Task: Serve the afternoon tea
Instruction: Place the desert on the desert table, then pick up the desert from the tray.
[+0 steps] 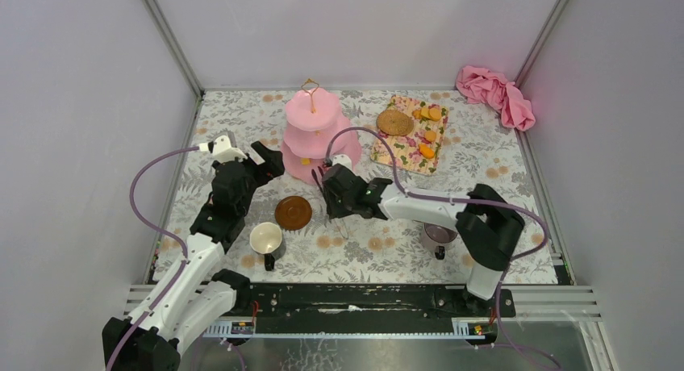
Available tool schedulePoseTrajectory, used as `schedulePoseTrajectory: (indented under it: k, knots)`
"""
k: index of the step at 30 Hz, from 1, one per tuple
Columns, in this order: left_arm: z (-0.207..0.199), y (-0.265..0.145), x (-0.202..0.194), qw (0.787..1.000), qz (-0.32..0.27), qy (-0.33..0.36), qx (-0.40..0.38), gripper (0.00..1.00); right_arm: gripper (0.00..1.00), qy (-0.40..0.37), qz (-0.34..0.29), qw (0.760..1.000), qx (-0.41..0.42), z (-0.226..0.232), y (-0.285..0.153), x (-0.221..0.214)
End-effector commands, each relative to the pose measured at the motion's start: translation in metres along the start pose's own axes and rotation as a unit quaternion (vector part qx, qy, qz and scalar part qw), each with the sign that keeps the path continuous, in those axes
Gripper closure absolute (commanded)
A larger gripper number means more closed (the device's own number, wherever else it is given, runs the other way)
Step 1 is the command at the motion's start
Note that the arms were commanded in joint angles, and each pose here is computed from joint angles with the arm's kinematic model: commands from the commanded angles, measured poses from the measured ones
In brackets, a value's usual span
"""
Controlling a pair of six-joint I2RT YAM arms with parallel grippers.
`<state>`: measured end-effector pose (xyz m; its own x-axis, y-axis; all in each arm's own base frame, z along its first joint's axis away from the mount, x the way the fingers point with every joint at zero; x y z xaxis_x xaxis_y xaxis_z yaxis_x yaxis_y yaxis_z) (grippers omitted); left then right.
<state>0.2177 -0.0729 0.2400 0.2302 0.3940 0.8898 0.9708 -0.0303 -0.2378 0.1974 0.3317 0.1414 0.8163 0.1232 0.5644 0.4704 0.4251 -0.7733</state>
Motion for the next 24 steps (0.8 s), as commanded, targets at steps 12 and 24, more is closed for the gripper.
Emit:
schedulePoseTrajectory:
  k: [12, 24]
  knots:
    - [-0.007, -0.005, 0.016, 0.999, -0.042, -0.014, -0.023, 0.0, 0.8, 0.057, -0.094, 0.991, -0.073, -0.03, -0.064, 0.01]
    - [-0.008, -0.011, 0.02, 0.998, -0.052, -0.014, -0.033, 0.0, 0.83, 0.145, -0.072, 0.975, -0.153, -0.092, -0.069, 0.027]
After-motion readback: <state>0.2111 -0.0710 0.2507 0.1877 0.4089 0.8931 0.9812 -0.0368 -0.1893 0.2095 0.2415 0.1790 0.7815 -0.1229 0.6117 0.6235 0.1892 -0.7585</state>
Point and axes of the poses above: each gripper's point midway between its finger pads, its own y axis out along the fingers, its own z axis along the line the jaws close on, x = y × z, the point moved 10 cm from there along -y, back along the fingers, and after that the axes turned 5 degrees about y, right-handed, at the moved point
